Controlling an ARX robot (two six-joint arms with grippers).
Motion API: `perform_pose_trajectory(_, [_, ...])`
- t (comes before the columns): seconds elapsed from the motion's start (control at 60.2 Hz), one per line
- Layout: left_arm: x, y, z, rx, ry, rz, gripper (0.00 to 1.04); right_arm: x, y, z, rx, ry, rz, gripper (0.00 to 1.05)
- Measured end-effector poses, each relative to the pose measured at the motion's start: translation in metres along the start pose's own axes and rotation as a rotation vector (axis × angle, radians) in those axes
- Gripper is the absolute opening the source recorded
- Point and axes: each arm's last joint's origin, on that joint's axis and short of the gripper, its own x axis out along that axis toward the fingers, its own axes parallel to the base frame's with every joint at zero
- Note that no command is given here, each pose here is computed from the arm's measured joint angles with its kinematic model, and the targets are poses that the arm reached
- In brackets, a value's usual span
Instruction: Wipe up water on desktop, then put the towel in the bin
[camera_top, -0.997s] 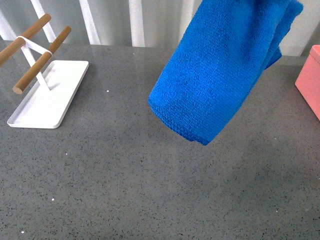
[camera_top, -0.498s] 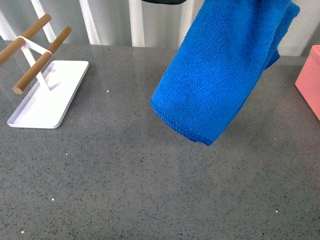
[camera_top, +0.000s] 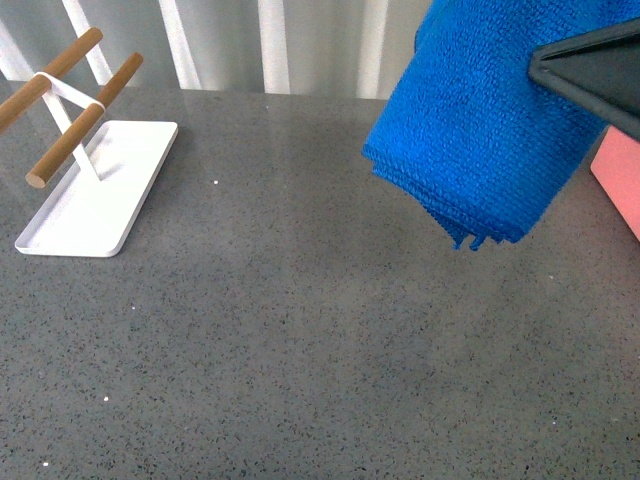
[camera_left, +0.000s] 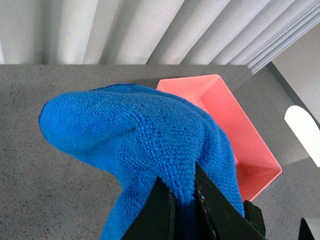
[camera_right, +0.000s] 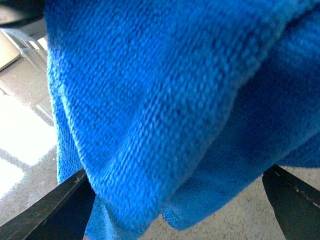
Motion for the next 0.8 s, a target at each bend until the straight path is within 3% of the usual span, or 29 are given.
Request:
perform_pose_trajectory(0.282, [0.000,-0.002,0.001,-0.044,0.015,-0.030,0.04,0.025,-0.011,0.022,-0.108,-0.087,0.013,0.97])
perform_pose_trajectory(0.449, [0.000,-0.002,0.001,-0.047,0.021,-0.029,0.04,0.031,-0.012,0.030,-0.127,-0.111,0.019,0.65])
perform_pose_trajectory(0.797, [-0.002,0.005,0.003,-0.053,0.026,-0.009,0.04,0.029,-0.003,0.035,-0.153,-0.131,0.043,0.15])
